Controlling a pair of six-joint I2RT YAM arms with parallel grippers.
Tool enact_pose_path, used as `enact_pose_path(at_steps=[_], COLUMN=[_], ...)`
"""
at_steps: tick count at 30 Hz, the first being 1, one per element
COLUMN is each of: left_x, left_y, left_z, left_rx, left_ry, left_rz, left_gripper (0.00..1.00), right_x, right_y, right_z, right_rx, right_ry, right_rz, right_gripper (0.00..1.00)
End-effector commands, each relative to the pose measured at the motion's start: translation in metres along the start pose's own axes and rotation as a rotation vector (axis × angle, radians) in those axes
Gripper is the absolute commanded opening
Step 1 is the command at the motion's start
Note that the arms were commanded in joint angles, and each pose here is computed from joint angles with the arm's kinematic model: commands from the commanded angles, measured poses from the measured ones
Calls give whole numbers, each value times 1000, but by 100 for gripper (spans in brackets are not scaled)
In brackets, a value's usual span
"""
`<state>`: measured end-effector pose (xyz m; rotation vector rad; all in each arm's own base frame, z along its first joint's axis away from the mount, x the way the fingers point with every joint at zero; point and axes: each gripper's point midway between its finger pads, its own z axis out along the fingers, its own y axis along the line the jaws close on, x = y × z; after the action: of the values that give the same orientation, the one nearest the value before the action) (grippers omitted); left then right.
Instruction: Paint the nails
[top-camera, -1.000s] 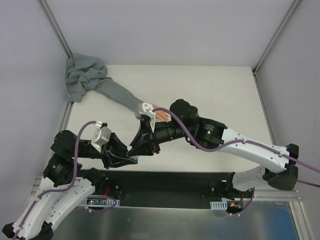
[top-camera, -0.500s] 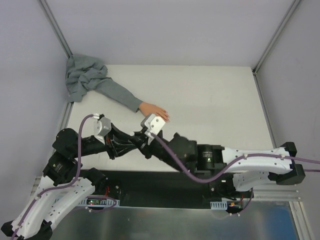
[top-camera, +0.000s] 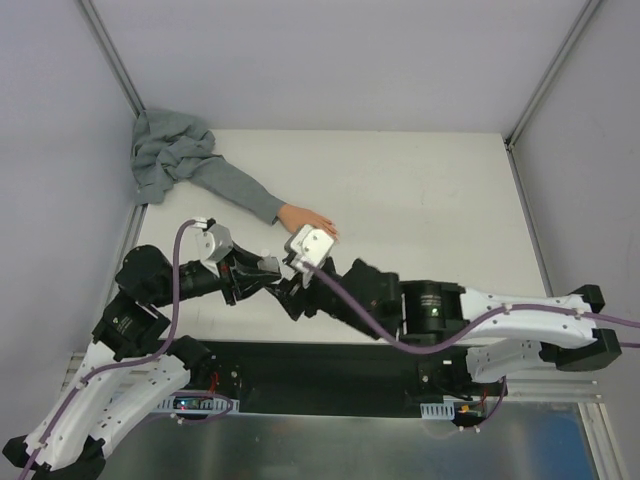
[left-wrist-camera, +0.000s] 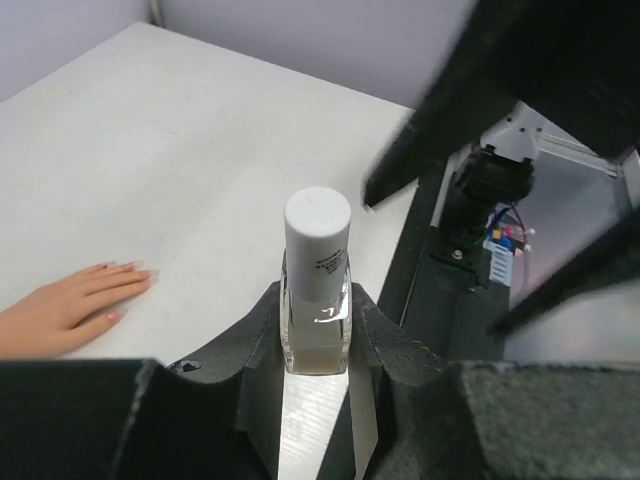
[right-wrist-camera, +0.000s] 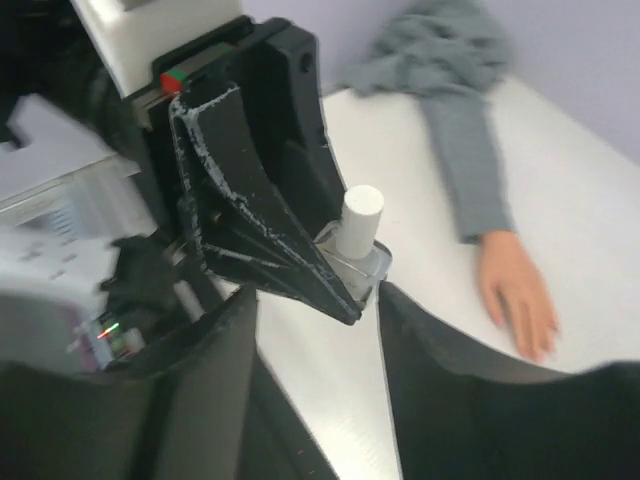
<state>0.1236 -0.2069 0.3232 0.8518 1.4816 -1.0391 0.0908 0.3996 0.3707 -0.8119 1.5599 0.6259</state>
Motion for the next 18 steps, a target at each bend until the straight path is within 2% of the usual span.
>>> enact_pose_path(at_steps=[1,4,10,18], left_x=[-10,-6,-8,-8], left_y=[-33,-52,-81,-89], left_z=[-11,-19,-32,-35], left_rx=[158,246,388,438], left_ry=[-50,-46,-27,-12], left_rz=[56,53,26,6], left_gripper=[0,0,0,0], right_x=[-10,-12,-24,-43], right_y=[33,39,33,46], right_z=[-39,-50,-51,-47], right_rx=[-510,-653,-769,-928], right_ry=[19,29,7,-37], right_rz=[77,89,136,192], right_gripper=[60,67,68,52])
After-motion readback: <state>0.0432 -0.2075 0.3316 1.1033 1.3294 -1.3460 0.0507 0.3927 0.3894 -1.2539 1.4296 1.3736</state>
